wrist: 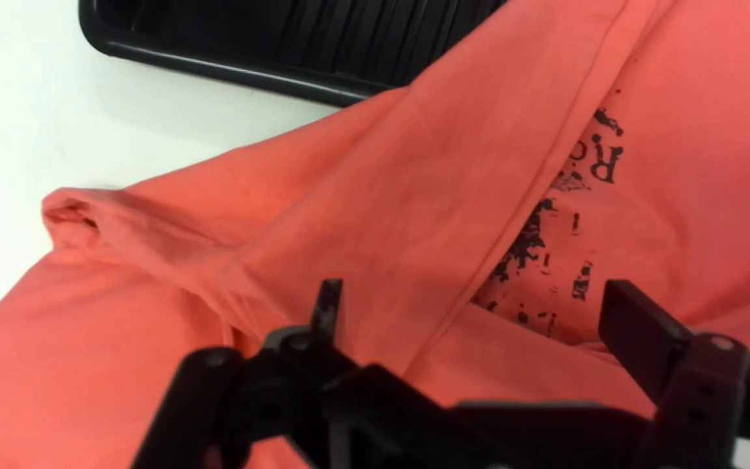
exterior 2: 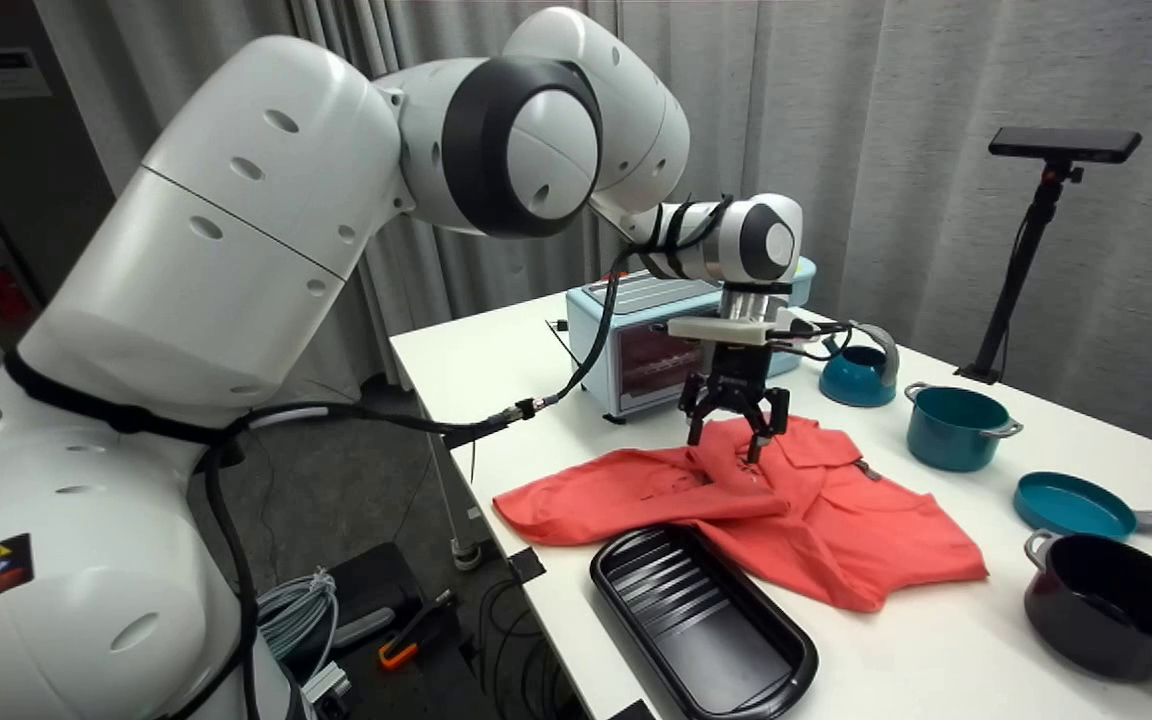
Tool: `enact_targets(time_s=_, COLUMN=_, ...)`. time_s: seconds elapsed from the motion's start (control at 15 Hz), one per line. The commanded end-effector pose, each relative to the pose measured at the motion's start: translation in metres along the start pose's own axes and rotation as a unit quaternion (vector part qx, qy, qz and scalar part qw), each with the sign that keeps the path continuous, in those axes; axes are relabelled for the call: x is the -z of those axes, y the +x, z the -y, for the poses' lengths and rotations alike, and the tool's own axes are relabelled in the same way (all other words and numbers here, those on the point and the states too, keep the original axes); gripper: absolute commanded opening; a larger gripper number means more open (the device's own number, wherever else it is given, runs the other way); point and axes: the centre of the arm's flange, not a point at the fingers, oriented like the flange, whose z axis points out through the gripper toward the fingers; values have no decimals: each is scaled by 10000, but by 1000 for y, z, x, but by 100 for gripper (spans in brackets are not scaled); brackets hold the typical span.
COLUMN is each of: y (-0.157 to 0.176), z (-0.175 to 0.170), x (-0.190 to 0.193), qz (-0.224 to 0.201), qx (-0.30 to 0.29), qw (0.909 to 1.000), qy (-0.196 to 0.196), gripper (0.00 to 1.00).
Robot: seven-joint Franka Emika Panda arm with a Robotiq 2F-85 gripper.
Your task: Unfold the orange shirt
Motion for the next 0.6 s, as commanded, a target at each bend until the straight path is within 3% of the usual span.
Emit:
enact_targets(time_s=0.0, y=12, z=-1, x=-5, qz=296, qx=-105, qw=9993, qy=-224, gripper=100)
enact_targets(time_s=0.27, y=12, z=-7, x=-23, qz=542, qx=-188, qw=9980, qy=-284, gripper=100)
enact_targets(time_s=0.53, y=22, z=-12, x=-35, qz=516, qx=-333, qw=9973, qy=-401, gripper=100)
